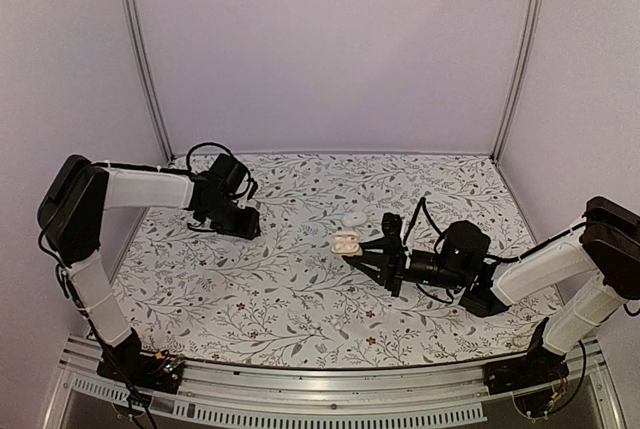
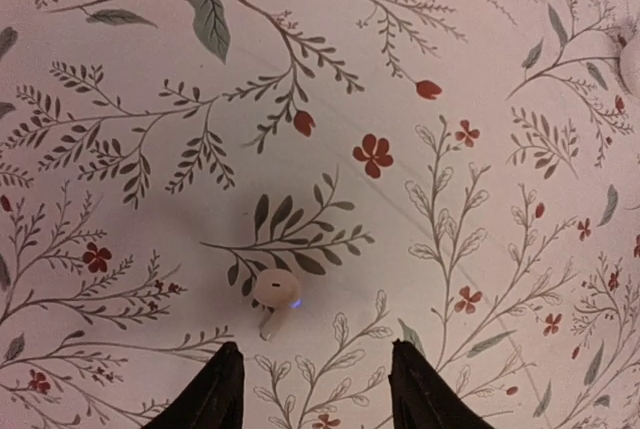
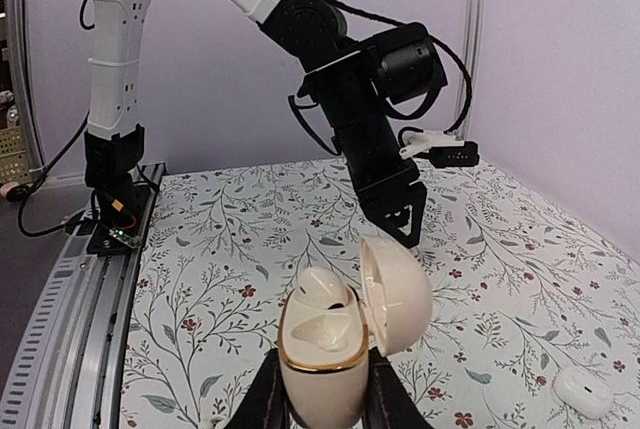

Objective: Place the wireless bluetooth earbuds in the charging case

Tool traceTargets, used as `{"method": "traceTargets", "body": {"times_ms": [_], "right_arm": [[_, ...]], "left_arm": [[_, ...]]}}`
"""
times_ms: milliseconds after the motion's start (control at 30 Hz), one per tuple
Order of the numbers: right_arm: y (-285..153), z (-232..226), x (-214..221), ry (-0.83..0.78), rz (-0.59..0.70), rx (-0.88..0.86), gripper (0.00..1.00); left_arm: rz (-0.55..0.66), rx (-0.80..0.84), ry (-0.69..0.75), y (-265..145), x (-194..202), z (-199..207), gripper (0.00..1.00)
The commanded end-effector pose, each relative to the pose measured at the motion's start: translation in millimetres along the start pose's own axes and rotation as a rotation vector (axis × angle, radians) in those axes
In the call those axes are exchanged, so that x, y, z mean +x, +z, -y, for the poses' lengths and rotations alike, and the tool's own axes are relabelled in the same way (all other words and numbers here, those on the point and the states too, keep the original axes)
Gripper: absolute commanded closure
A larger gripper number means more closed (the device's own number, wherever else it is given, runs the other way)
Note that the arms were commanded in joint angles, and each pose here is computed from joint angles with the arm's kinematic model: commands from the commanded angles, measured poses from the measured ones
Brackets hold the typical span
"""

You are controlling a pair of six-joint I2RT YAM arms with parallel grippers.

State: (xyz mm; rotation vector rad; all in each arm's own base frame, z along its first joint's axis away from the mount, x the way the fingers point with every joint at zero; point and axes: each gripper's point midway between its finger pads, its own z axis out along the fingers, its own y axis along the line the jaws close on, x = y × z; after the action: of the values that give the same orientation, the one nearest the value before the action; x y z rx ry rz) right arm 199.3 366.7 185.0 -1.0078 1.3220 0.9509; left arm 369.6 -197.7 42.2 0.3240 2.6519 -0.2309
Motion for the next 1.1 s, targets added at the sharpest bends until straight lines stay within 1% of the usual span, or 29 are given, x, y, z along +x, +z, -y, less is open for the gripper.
{"method": "traceTargets", "body": {"times_ms": [0, 167, 300, 533, 800, 1067], "right_arm": [[4, 5, -6, -0.002, 0.004, 0.009, 1.0], [4, 4, -5, 0.004, -0.005, 0.006, 1.0], [3, 4, -4, 0.003, -0.009, 0.005, 1.0], [5, 4, -2, 0.008, -0.012, 0.002, 1.0], [4, 5, -2, 0.004, -0.013, 0.01, 1.0], [5, 7, -5, 0.002, -0.006, 0.01, 1.0]], "left_arm": [[-0.084, -0.113, 0.048, 5, -7, -14, 0.53], [-0.127, -0.103, 0.071, 15, -15, -9, 0.59], [-0.167, -0.133, 0.085, 23, -14, -14, 0.64], [-0.201, -0.147, 0.105, 34, -15, -16, 0.69], [-0.267, -0.14, 0.119, 48, -3, -19, 0.74], [-0.304, -0.117, 0.136, 44, 14, -8, 0.85]]}}
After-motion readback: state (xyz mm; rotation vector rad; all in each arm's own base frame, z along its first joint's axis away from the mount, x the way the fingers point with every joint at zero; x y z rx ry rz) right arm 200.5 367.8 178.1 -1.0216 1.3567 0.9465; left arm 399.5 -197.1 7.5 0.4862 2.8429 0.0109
